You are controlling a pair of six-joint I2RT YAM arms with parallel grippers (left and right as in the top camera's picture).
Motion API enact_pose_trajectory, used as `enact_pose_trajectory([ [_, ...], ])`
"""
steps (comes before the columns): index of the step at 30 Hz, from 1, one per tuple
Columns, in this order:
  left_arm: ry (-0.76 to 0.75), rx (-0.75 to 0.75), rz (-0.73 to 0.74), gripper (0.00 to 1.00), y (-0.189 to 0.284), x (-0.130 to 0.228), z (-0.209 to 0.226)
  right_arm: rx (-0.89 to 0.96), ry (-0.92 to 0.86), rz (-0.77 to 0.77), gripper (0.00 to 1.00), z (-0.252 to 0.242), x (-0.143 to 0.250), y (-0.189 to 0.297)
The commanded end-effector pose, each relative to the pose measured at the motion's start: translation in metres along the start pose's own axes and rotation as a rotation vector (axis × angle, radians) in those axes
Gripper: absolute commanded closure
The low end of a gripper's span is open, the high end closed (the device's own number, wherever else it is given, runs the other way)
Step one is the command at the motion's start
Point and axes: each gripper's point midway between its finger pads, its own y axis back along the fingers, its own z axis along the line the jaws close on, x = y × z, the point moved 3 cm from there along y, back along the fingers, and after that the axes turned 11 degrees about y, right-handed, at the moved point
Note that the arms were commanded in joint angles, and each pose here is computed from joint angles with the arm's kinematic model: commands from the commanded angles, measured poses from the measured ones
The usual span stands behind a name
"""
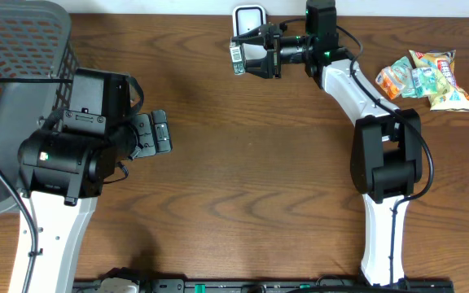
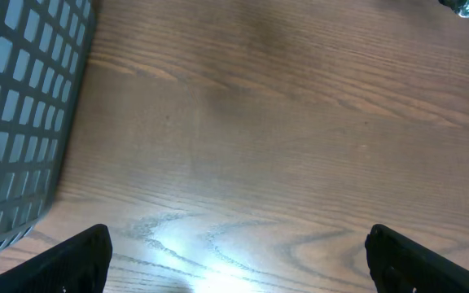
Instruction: Scan the item barcode
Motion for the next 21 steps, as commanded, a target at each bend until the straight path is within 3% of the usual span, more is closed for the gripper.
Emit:
enact_pose_trajectory([
  [1, -0.003, -0.002, -0.013, 0.02, 0.003, -0.002, 0.0, -0.012, 0.107, -0.007, 0.48, 0.021, 0.01, -0.001],
  [10, -0.003, -0.002, -0.013, 0.03, 0.003, -0.002, 0.0, -0.025, 0.186, -0.013, 0.48, 0.027, 0.01, -0.001],
  [21, -0.003, -0.002, -0.013, 0.03, 0.003, -0.002, 0.0, 0.036, 0.64, -0.238, 0.42, 0.033, -0.015, -0.016],
])
